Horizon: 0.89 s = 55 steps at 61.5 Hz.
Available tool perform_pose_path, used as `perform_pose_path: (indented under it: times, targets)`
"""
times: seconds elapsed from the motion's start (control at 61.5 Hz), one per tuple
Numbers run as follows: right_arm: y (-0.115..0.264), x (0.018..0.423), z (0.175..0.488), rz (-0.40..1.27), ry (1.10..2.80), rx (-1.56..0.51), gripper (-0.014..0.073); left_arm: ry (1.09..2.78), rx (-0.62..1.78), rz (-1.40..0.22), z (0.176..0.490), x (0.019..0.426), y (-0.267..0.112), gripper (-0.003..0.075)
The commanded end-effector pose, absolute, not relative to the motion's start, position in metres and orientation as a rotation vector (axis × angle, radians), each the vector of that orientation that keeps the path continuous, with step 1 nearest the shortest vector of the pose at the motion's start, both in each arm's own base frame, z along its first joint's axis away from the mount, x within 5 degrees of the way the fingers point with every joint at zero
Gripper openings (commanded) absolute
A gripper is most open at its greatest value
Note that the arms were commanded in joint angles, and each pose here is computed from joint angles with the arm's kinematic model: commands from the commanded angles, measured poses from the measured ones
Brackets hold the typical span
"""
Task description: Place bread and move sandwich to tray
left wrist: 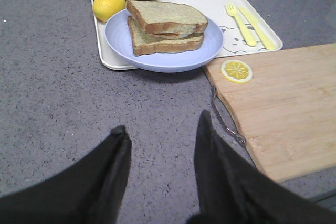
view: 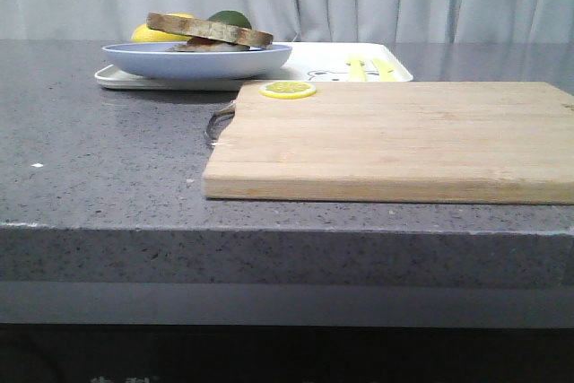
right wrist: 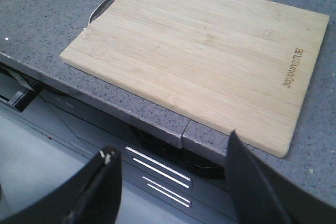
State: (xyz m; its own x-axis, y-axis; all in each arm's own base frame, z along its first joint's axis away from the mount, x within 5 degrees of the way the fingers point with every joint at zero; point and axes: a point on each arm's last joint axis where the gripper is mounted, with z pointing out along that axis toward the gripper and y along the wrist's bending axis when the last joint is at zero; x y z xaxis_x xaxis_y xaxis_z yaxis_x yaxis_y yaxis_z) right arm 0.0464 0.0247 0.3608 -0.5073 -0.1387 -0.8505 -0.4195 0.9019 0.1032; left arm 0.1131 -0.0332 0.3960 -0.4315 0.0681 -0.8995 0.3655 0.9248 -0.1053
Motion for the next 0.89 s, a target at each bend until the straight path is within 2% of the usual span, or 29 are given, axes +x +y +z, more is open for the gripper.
perform_pose_path:
  times: [0.0,0.098,0.228,0.325,0.455,0.748,0.796,0.878]
  targets:
    - [0.025,0.049,0.372,0.368,2.014,-0.386,0.0454,1.917,0.329,-0.351,0.402,0.096,-0.036,0.0291]
    - [0.025,0.049,0.372,0.368,2.014,-0.386,0.0454,1.924,0.400,-0.333,0.396,0.083,-0.038,0.0286]
    - [0.025,0.048,0.372,0.379,2.019,-0.386,0.0454,1.988,0.447,-0.292,0.389,0.069,-0.035,0.0227]
    - [0.025,0.048,0.371,0.383,2.027,-0.387,0.0454,2.054,0.370,-0.178,0.384,0.066,-0.024,0.0207]
    - [0.025,0.048,0.371,0.382,2.030,-0.388,0.0454,2.053,0.217,-0.055,0.384,0.061,-0.009,0.0208]
    - [0.025,0.048,0.371,0.378,2.025,-0.387,0.0452,1.990,0.197,-0.111,0.389,0.059,-0.012,0.0207]
    - [0.025,0.048,0.371,0.378,2.025,-0.387,0.0431,1.992,0.197,-0.110,0.389,0.059,-0.012,0.0207]
    - [0.025,0.048,0.371,0.378,2.025,-0.387,0.0326,1.992,0.197,-0.110,0.389,0.059,-0.012,0.0207]
